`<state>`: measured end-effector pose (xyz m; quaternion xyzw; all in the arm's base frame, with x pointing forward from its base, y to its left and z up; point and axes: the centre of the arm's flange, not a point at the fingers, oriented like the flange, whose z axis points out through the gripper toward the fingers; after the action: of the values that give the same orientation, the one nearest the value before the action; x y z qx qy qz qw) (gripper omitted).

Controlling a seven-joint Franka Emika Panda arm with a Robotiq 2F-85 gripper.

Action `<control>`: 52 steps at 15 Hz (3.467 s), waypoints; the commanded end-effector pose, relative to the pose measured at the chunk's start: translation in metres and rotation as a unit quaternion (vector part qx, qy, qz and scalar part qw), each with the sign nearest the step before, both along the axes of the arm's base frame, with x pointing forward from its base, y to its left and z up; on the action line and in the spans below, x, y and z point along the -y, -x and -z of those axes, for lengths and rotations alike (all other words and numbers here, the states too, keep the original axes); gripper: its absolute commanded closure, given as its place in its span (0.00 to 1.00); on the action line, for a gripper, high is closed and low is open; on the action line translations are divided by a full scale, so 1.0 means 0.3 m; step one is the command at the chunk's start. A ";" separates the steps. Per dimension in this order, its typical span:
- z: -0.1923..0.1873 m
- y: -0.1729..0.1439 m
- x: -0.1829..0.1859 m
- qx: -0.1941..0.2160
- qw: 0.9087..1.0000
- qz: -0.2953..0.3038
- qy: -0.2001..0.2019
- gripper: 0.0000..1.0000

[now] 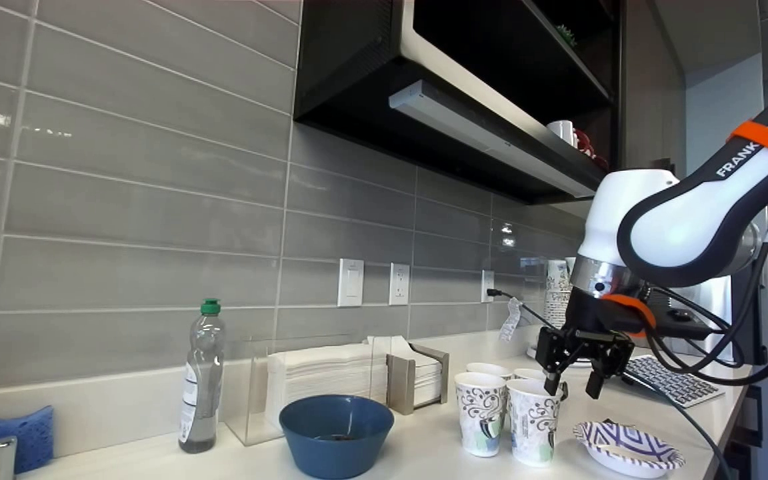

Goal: Stack the cups

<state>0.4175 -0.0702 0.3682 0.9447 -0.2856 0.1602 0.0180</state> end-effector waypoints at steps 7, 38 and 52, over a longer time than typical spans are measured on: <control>0.066 -0.033 0.046 0.018 0.999 0.038 -0.010 0.25; -0.432 0.029 -0.198 0.003 0.998 -0.010 0.067 0.99; -0.401 -0.236 -0.211 0.037 0.996 -0.079 0.037 0.99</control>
<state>0.4656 -0.0068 0.4982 0.9512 -0.2187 0.2123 0.0477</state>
